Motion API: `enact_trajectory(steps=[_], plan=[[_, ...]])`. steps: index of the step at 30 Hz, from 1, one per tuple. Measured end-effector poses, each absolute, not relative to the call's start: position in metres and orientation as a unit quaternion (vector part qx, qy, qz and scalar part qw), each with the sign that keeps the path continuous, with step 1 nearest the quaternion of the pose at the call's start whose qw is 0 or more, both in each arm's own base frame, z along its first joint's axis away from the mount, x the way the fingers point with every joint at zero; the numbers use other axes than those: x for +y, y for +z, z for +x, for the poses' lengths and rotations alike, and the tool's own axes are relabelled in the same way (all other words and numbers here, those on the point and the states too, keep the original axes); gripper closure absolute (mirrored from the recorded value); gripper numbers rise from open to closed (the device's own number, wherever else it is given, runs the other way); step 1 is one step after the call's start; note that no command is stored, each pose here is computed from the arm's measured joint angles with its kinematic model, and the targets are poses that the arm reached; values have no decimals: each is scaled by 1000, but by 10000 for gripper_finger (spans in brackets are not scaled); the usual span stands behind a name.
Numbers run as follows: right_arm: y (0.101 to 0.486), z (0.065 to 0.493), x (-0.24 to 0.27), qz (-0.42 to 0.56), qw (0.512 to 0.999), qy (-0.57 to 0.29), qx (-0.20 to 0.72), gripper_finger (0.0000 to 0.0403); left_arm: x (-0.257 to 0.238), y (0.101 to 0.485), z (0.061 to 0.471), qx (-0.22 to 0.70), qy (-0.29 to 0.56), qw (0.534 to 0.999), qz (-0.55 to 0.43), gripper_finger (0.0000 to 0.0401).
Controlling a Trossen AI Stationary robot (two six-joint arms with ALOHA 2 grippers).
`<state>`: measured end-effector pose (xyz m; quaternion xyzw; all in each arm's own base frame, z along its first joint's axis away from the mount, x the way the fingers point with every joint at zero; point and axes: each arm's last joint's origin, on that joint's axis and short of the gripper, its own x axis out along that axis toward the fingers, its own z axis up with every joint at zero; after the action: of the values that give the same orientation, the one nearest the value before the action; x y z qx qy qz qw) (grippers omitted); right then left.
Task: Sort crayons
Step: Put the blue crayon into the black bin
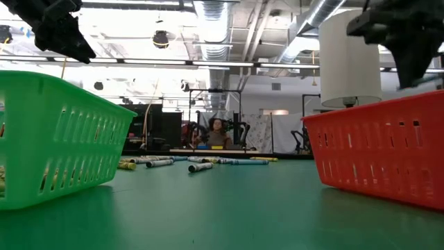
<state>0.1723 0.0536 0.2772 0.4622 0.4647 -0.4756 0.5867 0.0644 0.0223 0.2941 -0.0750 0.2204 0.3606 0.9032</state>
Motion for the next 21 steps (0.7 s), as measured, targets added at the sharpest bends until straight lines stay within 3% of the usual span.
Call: enact_trajectory(steps=[11, 21], plan=[[221, 177, 61, 483, 587, -470, 448, 401, 22, 294, 64, 221, 360, 903, -72, 178], [197, 174, 56, 487, 582, -477, 444, 401, 22, 294, 64, 221, 360, 903, -73, 178]])
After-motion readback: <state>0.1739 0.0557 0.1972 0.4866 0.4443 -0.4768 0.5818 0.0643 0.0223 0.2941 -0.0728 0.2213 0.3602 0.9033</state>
